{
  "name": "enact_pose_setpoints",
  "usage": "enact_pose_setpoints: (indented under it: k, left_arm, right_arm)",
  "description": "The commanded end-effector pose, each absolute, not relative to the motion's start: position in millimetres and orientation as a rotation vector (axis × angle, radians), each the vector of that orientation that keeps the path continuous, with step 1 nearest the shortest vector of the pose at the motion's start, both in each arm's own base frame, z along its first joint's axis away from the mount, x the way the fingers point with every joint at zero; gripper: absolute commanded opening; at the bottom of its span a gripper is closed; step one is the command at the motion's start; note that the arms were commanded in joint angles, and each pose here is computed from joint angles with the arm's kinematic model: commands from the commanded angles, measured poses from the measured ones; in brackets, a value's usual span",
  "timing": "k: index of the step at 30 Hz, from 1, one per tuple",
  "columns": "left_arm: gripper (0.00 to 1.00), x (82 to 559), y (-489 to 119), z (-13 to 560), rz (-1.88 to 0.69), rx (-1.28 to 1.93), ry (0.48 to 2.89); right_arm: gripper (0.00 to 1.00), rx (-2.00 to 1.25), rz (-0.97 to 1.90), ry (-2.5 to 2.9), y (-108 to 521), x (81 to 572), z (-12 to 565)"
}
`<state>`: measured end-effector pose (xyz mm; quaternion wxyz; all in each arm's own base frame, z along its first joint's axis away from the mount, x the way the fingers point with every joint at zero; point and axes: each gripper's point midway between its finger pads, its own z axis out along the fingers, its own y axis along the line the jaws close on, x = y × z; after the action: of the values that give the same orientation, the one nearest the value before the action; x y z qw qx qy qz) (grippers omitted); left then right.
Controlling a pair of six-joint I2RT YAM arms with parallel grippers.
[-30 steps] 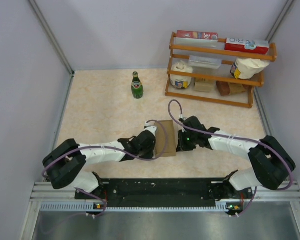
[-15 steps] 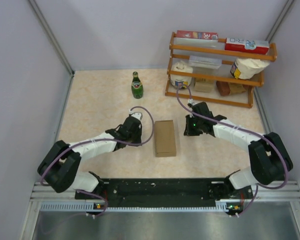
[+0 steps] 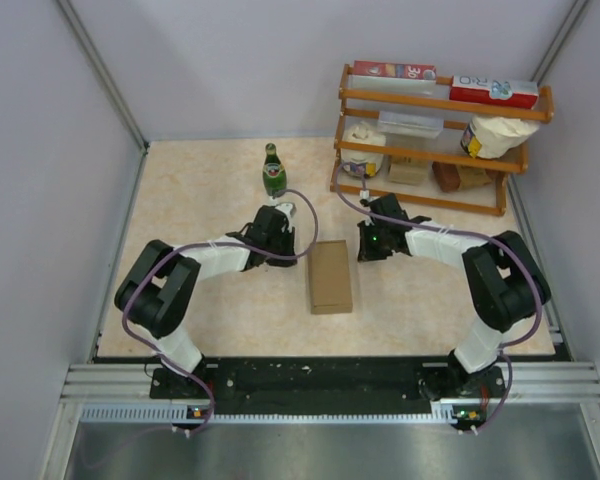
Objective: Fold the paper box
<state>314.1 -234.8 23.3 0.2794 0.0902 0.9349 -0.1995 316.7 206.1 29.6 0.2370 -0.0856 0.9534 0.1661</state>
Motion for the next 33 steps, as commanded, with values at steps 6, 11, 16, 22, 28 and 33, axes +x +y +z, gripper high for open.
enact_pose_setpoints:
  k: [6,11,16,22,28,33]
  left_arm:
    - [0.00,334,-256,20,-0.667,0.215,2.481]
    - [0.00,333,-264,14,-0.716,0.221,2.496]
    - [0.00,326,-278,14,-0.774,0.252,2.493]
    - [0.00,314,-293,13,-0.812,0.288,2.494]
    - [0.00,309,-305,22,-0.843,0.315,2.475]
    - [0.00,304,-307,29,-0.883,0.308,2.455]
  right_arm:
    - [0.08,-0.216,0.624,2.523,231,341,46]
    - [0.08,-0.215,0.700,2.525,241,339,47]
    - [0.08,-0.203,0.808,2.512,254,335,52]
    - [0.08,-0.196,0.924,2.492,269,331,59]
    - [0.07,-0.201,0.965,2.496,276,328,60]
    - [0.07,-0.200,0.954,2.504,274,327,57]
